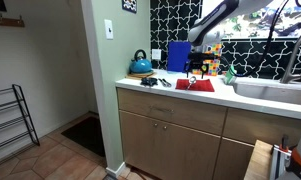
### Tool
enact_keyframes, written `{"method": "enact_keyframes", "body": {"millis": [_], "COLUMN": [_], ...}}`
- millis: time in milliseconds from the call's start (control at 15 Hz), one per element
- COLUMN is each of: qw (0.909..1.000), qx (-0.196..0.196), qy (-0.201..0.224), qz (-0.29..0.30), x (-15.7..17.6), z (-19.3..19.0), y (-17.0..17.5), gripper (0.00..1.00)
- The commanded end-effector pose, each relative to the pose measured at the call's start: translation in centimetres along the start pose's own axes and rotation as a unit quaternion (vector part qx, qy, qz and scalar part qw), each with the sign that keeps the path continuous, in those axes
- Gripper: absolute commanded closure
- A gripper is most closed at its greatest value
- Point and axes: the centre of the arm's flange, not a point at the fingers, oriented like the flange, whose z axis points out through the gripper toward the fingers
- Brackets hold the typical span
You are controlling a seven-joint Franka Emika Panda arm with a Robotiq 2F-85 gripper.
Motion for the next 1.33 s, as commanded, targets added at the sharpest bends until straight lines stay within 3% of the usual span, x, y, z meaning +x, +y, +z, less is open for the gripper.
{"method": "enact_keyframes", "body": {"millis": [0, 333, 600, 667, 800, 867, 1000, 1067, 1133, 1267], "qw": [0.9996, 0.9983, 0.9971, 0.9968, 0.9965, 0.9963, 0.9961, 0.996, 0.9959, 0.9962], "qx": [-0.005, -0.013, -0.018, -0.019, -0.02, -0.02, -0.02, -0.019, -0.019, -0.015], "qy": [0.0, -0.003, -0.005, -0.005, -0.005, -0.005, -0.005, -0.006, -0.009, -0.015], "qz": [0.028, 0.057, 0.074, 0.077, 0.081, 0.083, 0.086, 0.087, 0.087, 0.084], "x": [2.3, 3.8, 4.7, 4.8, 5.0, 5.2, 5.4, 5.5, 5.5, 5.5], "z": [2.2, 4.5, 5.8, 6.0, 6.4, 6.5, 6.7, 6.9, 7.0, 7.0], "y": [-1.6, -2.5, -2.9, -2.9, -3.1, -3.1, -3.3, -3.3, -3.4, -3.6], "gripper": [0.0, 0.0, 0.11, 0.21, 0.19, 0.28, 0.28, 0.38, 0.37, 0.55]}}
